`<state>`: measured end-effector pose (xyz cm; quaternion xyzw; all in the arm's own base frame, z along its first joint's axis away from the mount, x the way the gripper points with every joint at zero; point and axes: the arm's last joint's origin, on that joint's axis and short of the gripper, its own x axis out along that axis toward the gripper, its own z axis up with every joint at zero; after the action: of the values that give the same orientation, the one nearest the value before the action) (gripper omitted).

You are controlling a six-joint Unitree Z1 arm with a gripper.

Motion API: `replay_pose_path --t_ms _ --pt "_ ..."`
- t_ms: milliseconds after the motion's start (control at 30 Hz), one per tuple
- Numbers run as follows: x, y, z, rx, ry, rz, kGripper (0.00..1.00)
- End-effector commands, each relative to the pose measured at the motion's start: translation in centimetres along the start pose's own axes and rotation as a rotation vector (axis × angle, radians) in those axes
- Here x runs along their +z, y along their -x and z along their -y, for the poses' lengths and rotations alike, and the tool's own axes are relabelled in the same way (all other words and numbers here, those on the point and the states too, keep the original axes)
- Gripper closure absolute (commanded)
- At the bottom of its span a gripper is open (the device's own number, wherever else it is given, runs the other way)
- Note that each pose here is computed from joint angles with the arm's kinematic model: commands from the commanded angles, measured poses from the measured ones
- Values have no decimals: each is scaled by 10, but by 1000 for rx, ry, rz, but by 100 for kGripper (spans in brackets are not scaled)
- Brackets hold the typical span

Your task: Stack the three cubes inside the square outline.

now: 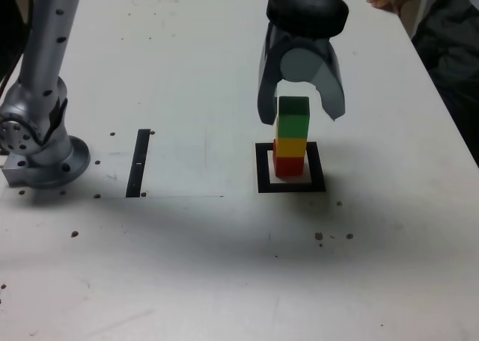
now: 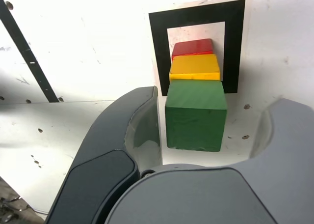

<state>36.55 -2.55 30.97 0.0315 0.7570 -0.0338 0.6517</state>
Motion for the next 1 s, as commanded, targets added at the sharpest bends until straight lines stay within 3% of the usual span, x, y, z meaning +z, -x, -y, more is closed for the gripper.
replay_pose_path --t_ms 0,267,433,700,967 --pt "-9 11 -1 12 0 35 0" --pt "-37 38 1 61 -7 117 0" --pt "-61 48 1 100 -9 131 0" --pt "-101 48 0 149 -1 111 0" --pt "-122 28 0 152 -11 28 0"
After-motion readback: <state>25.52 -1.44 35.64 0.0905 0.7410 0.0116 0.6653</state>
